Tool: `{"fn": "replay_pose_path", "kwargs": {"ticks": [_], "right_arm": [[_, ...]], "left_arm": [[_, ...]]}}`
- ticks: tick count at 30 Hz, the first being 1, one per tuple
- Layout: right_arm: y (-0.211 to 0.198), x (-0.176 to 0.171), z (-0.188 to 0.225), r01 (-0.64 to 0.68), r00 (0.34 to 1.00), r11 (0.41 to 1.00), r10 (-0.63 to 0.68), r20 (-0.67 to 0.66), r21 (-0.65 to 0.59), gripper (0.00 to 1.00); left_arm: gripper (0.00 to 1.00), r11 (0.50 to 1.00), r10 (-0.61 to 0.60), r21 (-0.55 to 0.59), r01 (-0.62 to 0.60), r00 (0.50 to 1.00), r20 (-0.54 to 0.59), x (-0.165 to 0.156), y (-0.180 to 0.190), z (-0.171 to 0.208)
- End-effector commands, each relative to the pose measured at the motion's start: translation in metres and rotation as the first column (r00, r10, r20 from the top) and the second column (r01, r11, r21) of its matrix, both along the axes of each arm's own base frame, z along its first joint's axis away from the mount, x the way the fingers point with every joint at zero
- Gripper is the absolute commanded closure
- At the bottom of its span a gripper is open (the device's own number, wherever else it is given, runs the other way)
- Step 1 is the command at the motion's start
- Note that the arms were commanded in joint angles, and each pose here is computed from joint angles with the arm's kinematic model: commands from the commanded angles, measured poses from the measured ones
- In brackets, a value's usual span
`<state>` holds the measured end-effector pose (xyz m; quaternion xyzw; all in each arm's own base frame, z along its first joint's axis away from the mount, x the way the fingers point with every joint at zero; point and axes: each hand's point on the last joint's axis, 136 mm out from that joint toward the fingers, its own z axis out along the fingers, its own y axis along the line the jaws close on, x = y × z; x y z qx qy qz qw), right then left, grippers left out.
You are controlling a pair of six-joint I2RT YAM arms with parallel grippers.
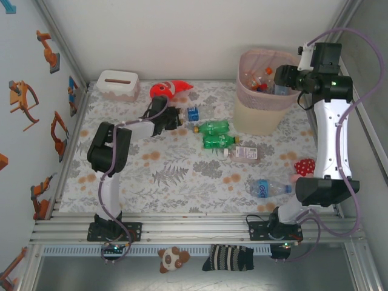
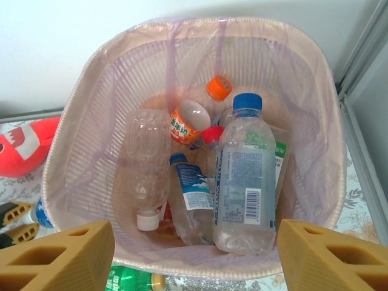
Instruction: Put the plastic bottles in the bin
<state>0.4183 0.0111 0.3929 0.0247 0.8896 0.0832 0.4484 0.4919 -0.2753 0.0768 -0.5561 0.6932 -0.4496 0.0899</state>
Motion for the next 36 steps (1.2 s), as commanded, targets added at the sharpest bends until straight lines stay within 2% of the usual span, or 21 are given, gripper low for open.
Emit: {"fn": "replay_pose_path", "kwargs": {"ticks": [1,4,7,10,12,17,20,24,26,29,30,32,36], "right_arm": [[0.011,-0.007,0.016,-0.048,0.997,0.998,0.046,0.060,0.029,0.30],[0.022,-0.007,0.016,-0.104,0.992,0.993,0.099,0.081,0.062,0.30],[0.035,-0.008,0.018,-0.166,0.982,0.980,0.154,0.113,0.107,0.30],[0.049,-0.010,0.019,-0.236,0.966,0.961,0.216,0.143,0.145,0.30],[0.057,-0.011,0.019,-0.278,0.954,0.947,0.254,0.158,0.162,0.31],[0.088,-0.020,0.019,-0.436,0.886,0.889,0.397,0.241,0.140,0.32],[0.111,-0.030,0.023,-0.540,0.822,0.832,0.487,0.297,0.129,0.32],[0.143,-0.047,0.024,-0.667,0.722,0.737,0.605,0.335,0.108,0.31],[0.160,-0.058,0.022,-0.732,0.657,0.676,0.669,0.347,0.083,0.31],[0.184,-0.077,0.019,-0.816,0.551,0.577,0.753,0.359,0.043,0.31],[0.190,-0.084,0.019,-0.837,0.517,0.546,0.775,0.363,0.026,0.30],[0.205,-0.099,0.016,-0.879,0.442,0.476,0.820,0.364,-0.005,0.29],[0.227,-0.130,0.013,-0.941,0.293,0.333,0.884,0.364,-0.051,0.26]], "left_arm": [[0.78,0.999,-0.041,0.018,0.038,0.978,0.206,0.014,0.009,0.063],[0.81,0.993,-0.117,0.070,0.099,0.941,0.318,0.016,0.013,0.089],[0.84,0.971,-0.229,0.164,0.175,0.877,0.423,0.014,0.014,0.123],[0.85,0.911,-0.382,0.328,0.249,0.809,0.447,0.003,0.018,0.149],[0.86,0.852,-0.478,0.443,0.279,0.761,0.440,-0.008,0.023,0.166],[0.85,0.709,-0.670,0.653,0.268,0.547,0.502,-0.039,0.028,0.223],[0.85,0.648,-0.735,0.720,0.248,0.451,0.506,-0.057,0.031,0.245],[0.80,0.614,-0.786,0.763,0.201,0.249,0.567,-0.085,0.025,0.280],[0.77,0.608,-0.792,0.773,0.179,0.077,0.605,-0.109,0.016,0.303],[0.80,0.588,-0.794,0.797,0.138,-0.090,0.601,-0.136,0.012,0.324],[0.82,0.575,-0.799,0.809,0.126,-0.128,0.588,-0.143,0.011,0.327],[0.85,0.545,-0.797,0.832,0.107,-0.245,0.553,-0.165,0.008,0.335],[0.87,0.502,-0.769,0.862,0.073,-0.418,0.484,-0.205,0.003,0.345]]}}
